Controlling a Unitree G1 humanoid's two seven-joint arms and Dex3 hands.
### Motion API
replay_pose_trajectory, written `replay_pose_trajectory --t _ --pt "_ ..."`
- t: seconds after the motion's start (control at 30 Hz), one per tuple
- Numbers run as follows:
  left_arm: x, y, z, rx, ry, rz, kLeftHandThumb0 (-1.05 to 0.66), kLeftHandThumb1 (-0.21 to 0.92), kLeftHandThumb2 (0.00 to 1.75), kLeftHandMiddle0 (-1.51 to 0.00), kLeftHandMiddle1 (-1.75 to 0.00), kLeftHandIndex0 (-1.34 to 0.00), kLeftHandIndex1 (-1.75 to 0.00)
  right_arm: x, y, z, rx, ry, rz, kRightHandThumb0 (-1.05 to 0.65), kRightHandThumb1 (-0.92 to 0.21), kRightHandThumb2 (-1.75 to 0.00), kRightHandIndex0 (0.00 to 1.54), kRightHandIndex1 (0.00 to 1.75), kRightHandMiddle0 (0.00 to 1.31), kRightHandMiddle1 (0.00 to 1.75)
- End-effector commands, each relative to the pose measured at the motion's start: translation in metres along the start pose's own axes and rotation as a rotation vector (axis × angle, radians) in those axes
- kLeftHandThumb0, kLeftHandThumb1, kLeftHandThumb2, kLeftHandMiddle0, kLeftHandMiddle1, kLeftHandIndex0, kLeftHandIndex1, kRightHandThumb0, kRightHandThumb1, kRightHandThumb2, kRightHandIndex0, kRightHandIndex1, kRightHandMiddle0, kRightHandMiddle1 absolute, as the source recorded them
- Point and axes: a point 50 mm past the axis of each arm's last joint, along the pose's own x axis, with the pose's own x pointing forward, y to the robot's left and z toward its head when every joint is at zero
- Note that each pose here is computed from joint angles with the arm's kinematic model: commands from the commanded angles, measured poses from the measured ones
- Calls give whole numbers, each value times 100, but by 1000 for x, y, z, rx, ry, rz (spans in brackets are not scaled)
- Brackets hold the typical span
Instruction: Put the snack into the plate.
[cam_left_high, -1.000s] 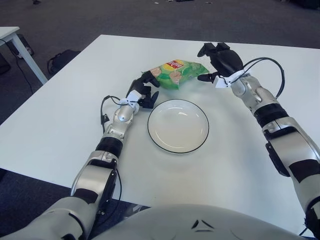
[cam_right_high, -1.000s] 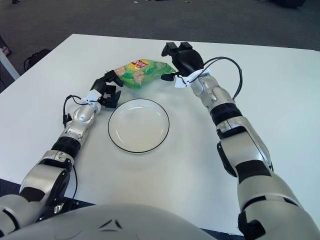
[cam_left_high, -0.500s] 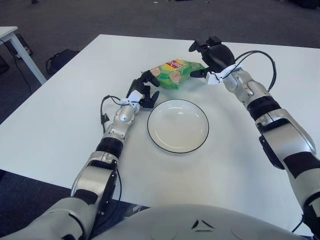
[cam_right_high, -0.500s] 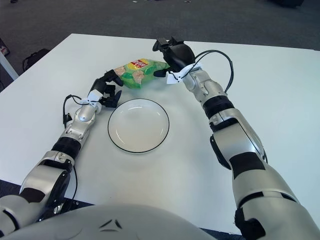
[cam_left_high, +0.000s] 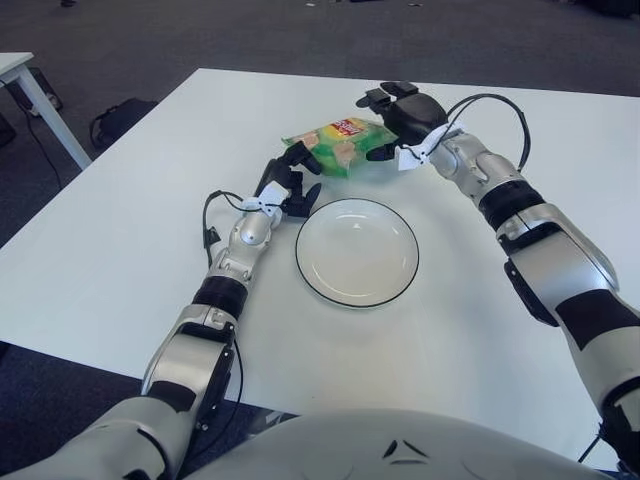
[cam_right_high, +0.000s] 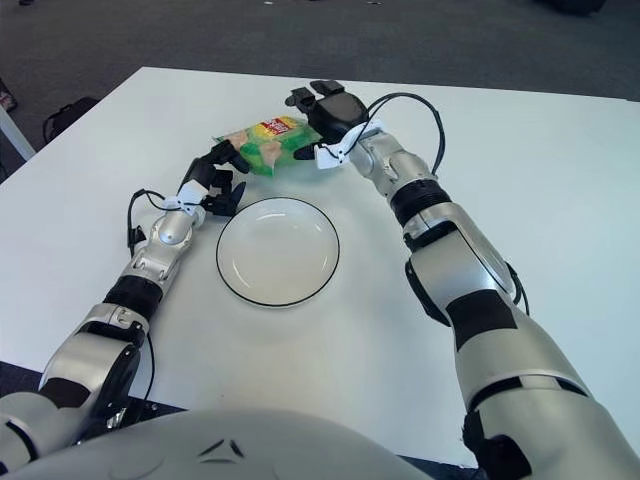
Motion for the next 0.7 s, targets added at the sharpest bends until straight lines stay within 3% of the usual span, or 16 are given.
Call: replay_pose_trajectory --t 0.0,0.13,0.57,0.67 --pt "-45 -38 -39 -75 203 -51 -46 37 126 -122 -175 -57 -175 10 -2 8 -40 -4 42 -103 -92 -39 0 0 0 30" --pt "-45 -39 -38 -66 200 -49 -46 37 125 -122 -175 -57 -175 15 10 13 -43 21 87 -104 -92 -36 0 0 0 21" --pt "-47 -41 -35 -52 178 -54 -46 38 124 -123 -175 -56 -175 13 22 13 6 26 265 -105 -92 -32 0 0 0 15" --pt "-48 -42 -34 -52 176 -51 -46 38 124 -123 -175 -56 -175 13 31 16 5 50 326 -105 -92 -31 0 0 0 11"
